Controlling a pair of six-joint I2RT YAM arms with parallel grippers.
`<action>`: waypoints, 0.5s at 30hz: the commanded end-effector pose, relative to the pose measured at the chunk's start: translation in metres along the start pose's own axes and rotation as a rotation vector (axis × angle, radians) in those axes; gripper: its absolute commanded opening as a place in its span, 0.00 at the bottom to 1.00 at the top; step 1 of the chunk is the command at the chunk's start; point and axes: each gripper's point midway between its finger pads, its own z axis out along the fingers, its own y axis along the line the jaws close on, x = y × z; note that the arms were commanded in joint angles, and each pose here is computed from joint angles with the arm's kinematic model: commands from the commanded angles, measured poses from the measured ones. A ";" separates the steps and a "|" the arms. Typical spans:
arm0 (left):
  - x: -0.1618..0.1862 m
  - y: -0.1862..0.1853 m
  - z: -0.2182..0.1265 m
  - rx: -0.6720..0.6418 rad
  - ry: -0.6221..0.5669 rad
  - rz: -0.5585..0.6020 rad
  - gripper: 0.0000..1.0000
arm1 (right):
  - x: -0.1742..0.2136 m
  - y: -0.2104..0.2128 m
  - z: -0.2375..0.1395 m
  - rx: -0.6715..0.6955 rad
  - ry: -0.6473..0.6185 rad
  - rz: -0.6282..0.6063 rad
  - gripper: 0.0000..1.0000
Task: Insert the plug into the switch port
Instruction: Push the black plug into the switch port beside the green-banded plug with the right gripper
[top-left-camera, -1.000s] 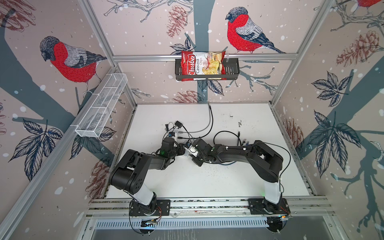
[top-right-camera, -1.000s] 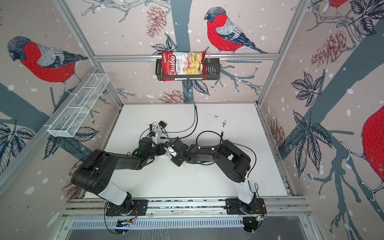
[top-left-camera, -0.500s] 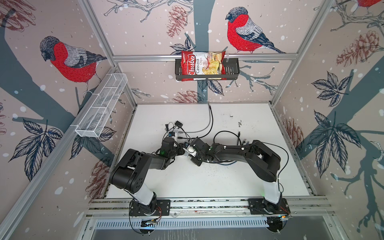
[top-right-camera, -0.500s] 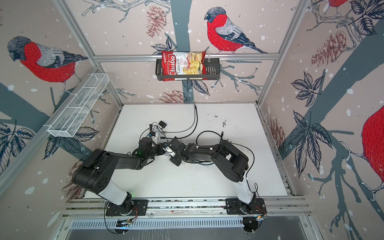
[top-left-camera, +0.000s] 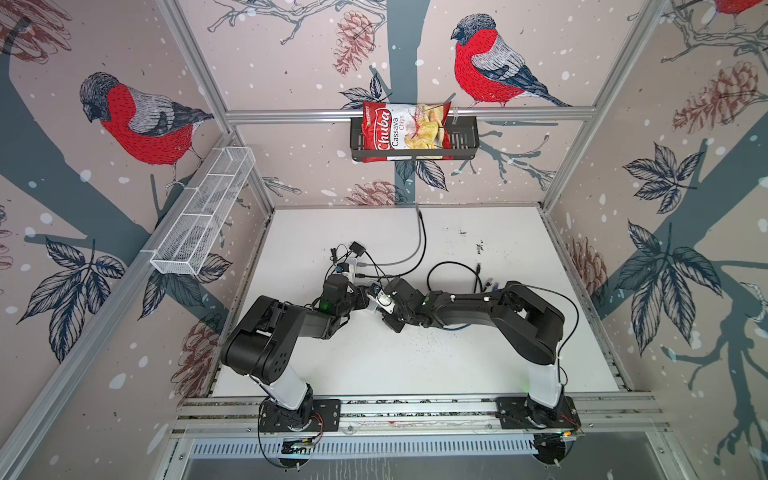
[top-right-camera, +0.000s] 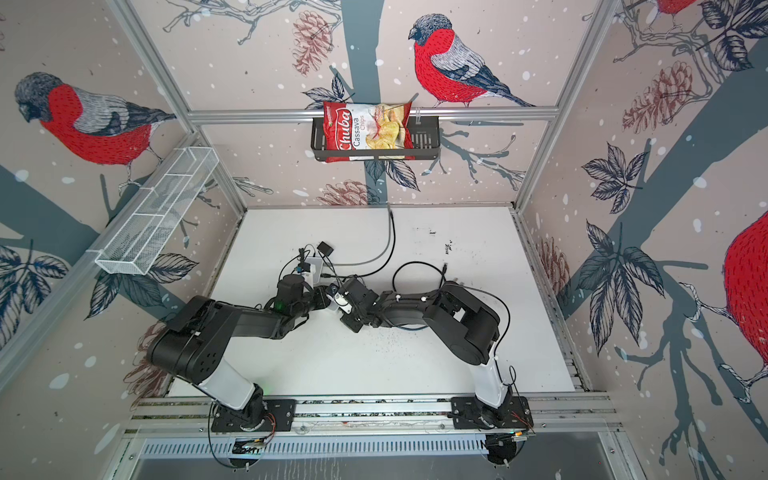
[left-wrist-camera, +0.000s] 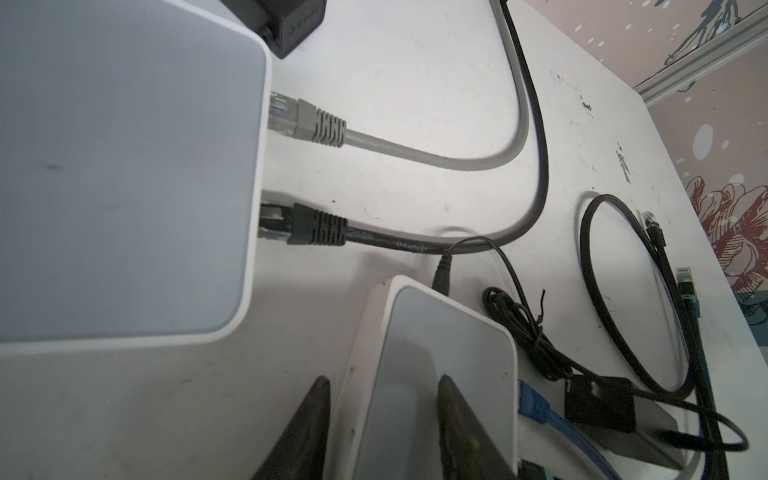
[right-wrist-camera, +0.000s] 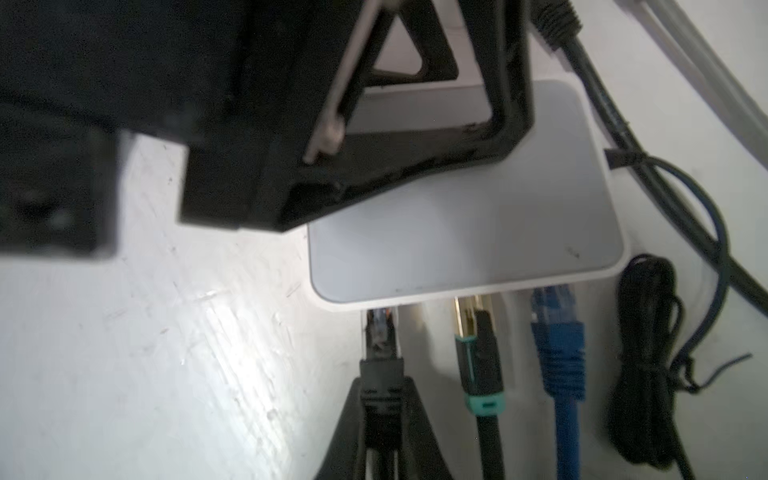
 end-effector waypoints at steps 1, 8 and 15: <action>0.012 -0.029 -0.002 0.163 0.062 -0.031 0.41 | 0.003 0.016 0.011 -0.083 -0.010 0.006 0.03; 0.018 -0.036 -0.008 0.216 0.063 -0.036 0.39 | -0.003 0.017 0.015 -0.098 -0.001 -0.009 0.04; 0.024 -0.058 -0.010 0.303 0.088 -0.015 0.38 | -0.018 0.016 0.017 -0.106 -0.028 -0.017 0.03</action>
